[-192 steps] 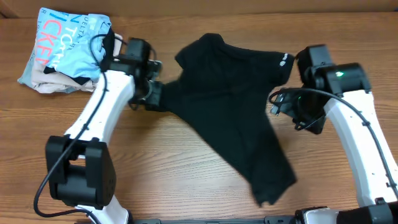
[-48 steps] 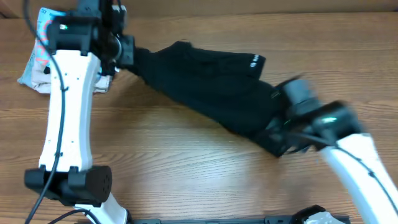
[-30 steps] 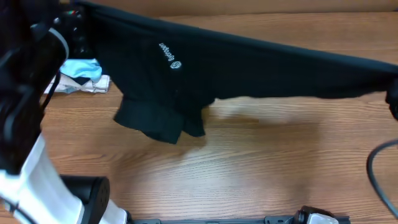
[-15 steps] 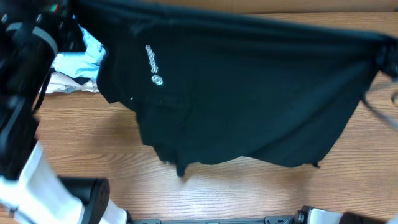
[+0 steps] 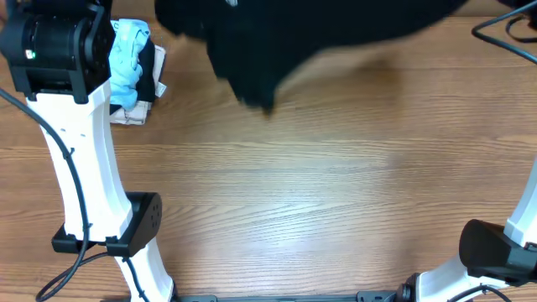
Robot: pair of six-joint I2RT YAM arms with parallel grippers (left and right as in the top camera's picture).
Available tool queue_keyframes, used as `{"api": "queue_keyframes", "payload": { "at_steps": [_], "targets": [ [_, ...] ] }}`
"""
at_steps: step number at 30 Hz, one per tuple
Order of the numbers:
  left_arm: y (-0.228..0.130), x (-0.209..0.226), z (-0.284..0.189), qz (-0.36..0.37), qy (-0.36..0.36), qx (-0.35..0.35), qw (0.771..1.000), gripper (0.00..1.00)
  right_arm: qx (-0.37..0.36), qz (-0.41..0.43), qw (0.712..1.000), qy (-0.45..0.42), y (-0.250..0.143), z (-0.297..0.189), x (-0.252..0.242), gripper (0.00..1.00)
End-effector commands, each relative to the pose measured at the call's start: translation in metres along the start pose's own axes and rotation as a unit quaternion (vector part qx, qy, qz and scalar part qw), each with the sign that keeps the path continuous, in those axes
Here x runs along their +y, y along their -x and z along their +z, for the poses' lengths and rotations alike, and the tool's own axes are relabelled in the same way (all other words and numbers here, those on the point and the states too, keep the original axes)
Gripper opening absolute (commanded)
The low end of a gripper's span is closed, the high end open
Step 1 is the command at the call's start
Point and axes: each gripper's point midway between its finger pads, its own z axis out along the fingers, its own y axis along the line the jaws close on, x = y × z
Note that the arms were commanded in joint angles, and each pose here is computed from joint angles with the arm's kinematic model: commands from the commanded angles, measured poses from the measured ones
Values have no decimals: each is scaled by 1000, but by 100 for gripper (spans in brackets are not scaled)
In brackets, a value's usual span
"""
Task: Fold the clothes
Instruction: 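Lift the shirt with both grippers and lay it flat toward the back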
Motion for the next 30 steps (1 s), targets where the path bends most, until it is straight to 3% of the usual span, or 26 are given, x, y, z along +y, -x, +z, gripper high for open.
{"api": "queue_keyframes", "payload": {
  "at_steps": [1,6,11,17,19,23,30],
  "targets": [
    [27,35,-29,17,78,-34,996,4,-28,1,998,-48,14,-7,-20,4],
    [-34,27,-8,29,51,74,995,4,56,6,997,-60,-34,27,-28,4],
    [-121,13,6,22,6,225,974,4,197,11,977,-82,-122,67,-41,4],
    [-219,4,4,-18,-11,396,918,4,355,29,927,-118,-220,71,-62,4],
    [-265,-2,-4,-28,-26,478,877,4,407,40,904,-129,-248,58,-67,4],
    [-294,-19,-7,-53,-64,525,847,4,456,63,878,-134,-270,39,-64,4],
    [-347,-31,-41,-46,-67,622,779,4,493,51,855,-154,-290,3,-59,4]
  ]
}}
